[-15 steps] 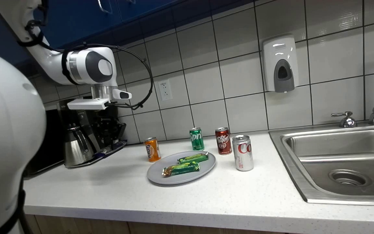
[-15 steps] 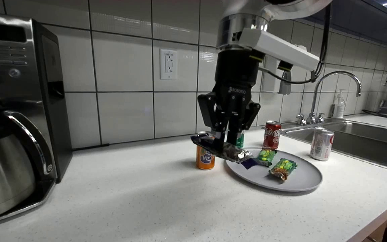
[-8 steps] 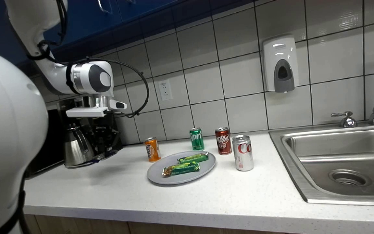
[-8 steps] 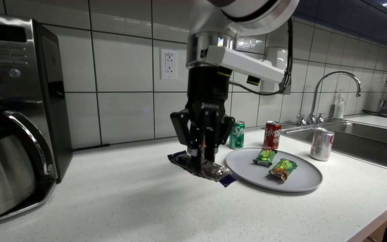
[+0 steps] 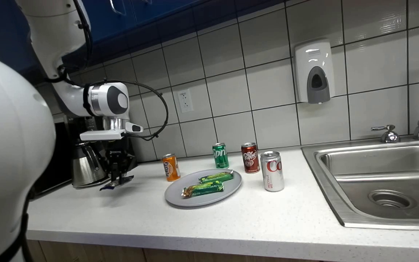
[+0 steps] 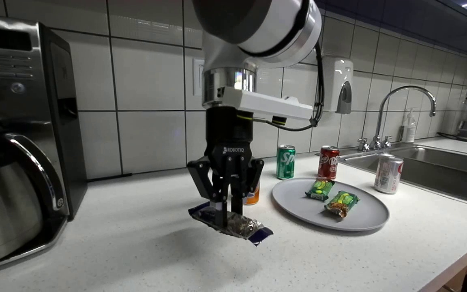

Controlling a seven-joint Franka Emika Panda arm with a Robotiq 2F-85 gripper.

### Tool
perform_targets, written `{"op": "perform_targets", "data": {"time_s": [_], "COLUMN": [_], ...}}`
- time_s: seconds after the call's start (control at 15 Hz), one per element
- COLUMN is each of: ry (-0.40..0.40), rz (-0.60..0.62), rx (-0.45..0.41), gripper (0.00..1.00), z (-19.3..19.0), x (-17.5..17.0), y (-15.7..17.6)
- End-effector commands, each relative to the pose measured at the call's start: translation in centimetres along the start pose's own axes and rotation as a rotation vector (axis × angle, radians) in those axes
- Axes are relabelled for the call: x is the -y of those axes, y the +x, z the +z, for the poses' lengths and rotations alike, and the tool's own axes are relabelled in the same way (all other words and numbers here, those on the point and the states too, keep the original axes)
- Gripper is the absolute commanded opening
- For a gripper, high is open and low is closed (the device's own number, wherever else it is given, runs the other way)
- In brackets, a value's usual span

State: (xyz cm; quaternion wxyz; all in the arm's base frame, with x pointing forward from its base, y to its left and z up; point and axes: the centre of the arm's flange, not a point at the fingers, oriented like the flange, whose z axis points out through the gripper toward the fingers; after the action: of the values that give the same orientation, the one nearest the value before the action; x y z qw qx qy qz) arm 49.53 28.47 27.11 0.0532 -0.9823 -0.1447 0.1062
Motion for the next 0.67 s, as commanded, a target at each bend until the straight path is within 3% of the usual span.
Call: {"op": "perform_targets", "data": {"time_s": [0.0, 0.6], "ry": [-0.022, -0.016], "rz": [-0.024, -0.012], "rx": [0.006, -0.007], "gripper": [0.07, 0.07], "z": [0.5, 3.0], "x": [-0.2, -1.4], "y": [2.3, 4.5]}}
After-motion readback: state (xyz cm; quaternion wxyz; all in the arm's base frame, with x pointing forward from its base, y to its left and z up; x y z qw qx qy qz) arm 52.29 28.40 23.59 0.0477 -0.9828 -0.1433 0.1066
